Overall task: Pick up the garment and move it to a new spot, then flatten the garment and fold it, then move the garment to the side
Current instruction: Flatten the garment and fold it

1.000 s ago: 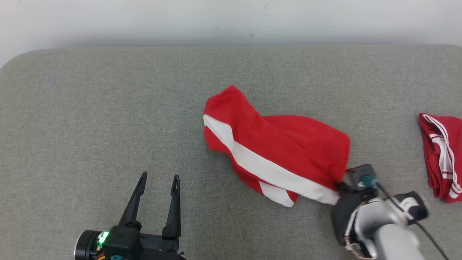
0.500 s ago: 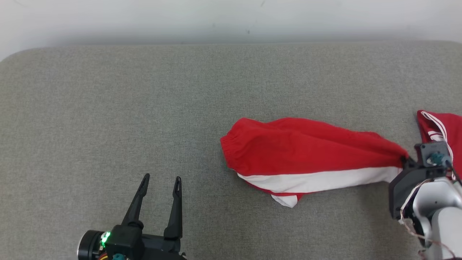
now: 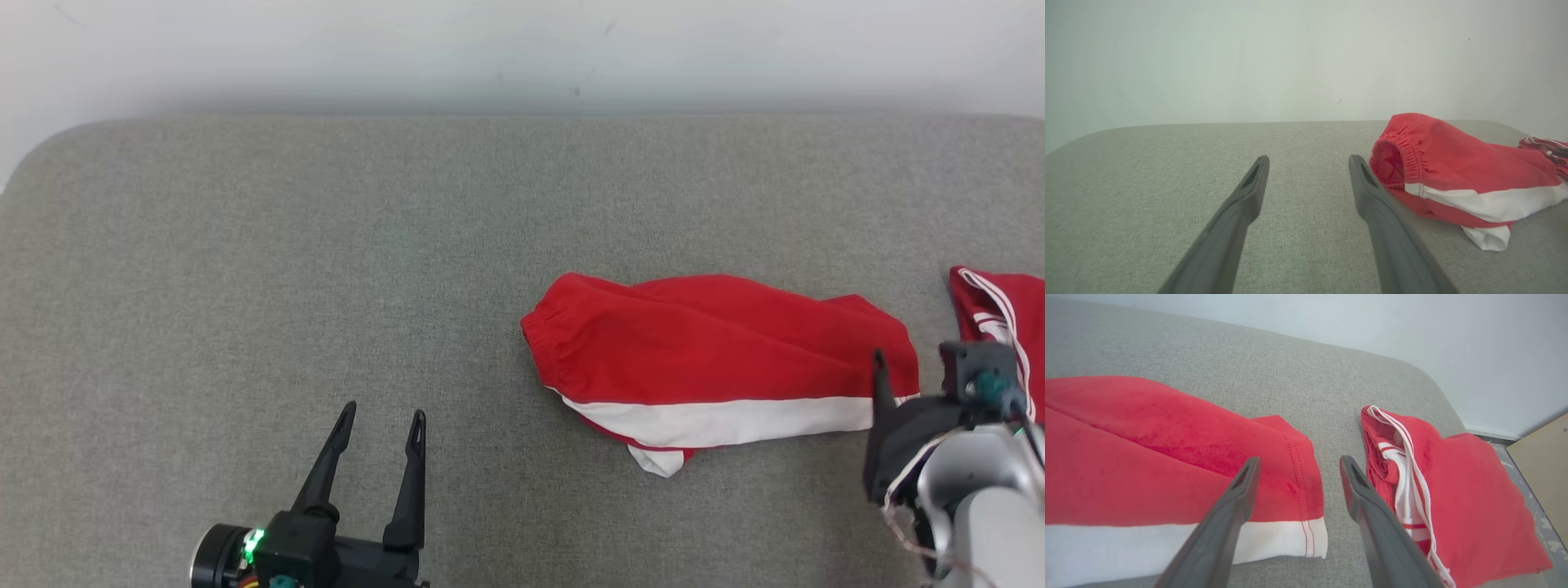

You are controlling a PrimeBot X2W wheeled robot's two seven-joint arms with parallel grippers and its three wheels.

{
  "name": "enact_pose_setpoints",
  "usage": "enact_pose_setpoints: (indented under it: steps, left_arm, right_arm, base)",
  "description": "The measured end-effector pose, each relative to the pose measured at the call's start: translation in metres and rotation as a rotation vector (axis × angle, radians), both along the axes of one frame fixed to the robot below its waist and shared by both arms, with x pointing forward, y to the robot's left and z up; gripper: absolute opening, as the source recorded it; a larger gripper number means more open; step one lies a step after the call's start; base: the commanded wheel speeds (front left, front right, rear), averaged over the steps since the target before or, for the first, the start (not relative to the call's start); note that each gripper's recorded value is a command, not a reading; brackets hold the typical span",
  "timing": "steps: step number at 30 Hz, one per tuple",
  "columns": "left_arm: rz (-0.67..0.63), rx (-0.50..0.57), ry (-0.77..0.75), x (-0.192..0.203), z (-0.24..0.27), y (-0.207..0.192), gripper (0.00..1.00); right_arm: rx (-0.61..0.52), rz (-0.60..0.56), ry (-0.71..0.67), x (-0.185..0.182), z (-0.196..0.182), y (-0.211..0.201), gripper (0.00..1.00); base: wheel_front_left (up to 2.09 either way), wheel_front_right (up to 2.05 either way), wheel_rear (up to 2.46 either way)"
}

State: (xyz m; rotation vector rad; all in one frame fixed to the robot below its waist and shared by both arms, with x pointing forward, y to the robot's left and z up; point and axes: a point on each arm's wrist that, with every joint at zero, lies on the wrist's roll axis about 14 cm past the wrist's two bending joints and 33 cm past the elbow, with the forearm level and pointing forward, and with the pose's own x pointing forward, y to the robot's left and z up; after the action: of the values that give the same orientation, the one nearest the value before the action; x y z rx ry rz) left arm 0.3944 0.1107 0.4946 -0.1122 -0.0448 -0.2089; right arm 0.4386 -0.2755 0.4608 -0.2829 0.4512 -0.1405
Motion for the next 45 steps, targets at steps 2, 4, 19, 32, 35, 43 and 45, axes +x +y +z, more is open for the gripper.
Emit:
enact_pose_setpoints:
  steps: [2,4,19,32,35,43,45]
  left_arm:
    - [-0.001,-0.001,0.002,-0.003,0.0,0.001,1.0]
    - [-0.012,-0.001,0.007,-0.007,-0.001,-0.001,1.0]
    - [-0.001,-0.012,0.005,-0.023,0.001,0.002,1.0]
    - [0.162,-0.016,0.013,-0.053,0.0,0.048,1.0]
    - [0.169,-0.005,0.008,-0.058,0.0,0.053,1.0]
    - [0.166,0.004,0.02,-0.065,-0.004,0.056,1.0]
    - [0.156,0.002,0.024,-0.064,-0.006,0.054,1.0]
  right_arm:
    - [0.027,0.017,-0.06,-0.004,0.004,0.011,1.0]
    - [0.047,0.04,-0.117,-0.008,0.011,0.023,1.0]
    - [0.171,0.179,-0.39,-0.073,0.033,0.074,1.0]
    - [0.172,0.212,-0.467,-0.098,0.039,0.081,1.0]
    - [0.171,0.212,-0.467,-0.1,0.038,0.08,1.0]
    - [0.161,0.201,-0.465,-0.102,0.035,0.075,1.0]
    - [0.161,0.2,-0.465,-0.102,0.035,0.075,1.0]
  base:
    - [0.0,0.0,0.0]
    - [0.0,0.0,0.0]
    - [0.0,0.0,0.0]
    - [0.0,0.0,0.0]
    - [0.0,0.0,0.0]
    - [0.0,0.0,0.0]
    - [0.0,0.0,0.0]
